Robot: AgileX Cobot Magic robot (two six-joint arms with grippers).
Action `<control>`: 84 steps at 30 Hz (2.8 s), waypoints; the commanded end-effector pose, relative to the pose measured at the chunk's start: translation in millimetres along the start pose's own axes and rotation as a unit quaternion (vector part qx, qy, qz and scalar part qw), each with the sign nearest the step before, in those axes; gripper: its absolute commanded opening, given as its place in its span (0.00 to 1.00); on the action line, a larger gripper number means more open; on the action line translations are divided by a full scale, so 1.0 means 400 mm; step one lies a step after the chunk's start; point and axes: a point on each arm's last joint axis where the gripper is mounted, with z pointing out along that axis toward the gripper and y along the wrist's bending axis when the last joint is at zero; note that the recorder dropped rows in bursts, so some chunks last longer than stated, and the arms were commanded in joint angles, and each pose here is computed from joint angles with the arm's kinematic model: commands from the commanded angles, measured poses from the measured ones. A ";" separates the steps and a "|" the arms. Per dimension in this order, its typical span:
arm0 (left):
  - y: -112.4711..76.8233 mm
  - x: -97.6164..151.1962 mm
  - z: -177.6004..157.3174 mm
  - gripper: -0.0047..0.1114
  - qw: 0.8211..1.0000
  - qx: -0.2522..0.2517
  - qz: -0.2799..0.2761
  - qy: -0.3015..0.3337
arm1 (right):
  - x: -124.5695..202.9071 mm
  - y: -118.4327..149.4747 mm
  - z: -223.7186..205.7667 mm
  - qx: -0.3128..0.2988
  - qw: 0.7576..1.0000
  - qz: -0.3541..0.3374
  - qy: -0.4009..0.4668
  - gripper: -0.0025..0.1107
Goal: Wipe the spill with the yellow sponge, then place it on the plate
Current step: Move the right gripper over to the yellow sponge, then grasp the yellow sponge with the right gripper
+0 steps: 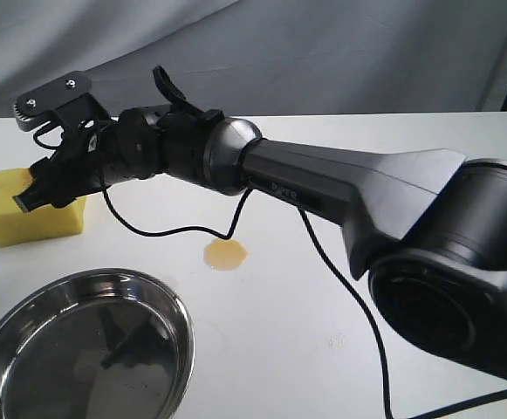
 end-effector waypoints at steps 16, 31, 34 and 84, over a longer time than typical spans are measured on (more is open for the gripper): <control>0.000 0.003 0.000 0.04 1.000 -0.001 -0.002 -0.001 | 0.083 -0.111 0.083 -0.001 0.986 0.169 0.001 0.53; 0.000 0.003 0.000 0.04 1.000 -0.001 -0.002 -0.001 | 0.015 -0.126 0.069 -0.054 0.992 0.097 0.058 0.53; 0.000 0.003 0.000 0.04 1.000 -0.001 -0.002 -0.001 | 0.025 -0.122 0.076 -0.056 0.991 0.101 0.066 0.53; 0.000 0.003 0.000 0.04 1.000 -0.001 -0.002 -0.001 | 0.062 -0.040 0.152 -0.040 0.999 0.015 0.006 0.02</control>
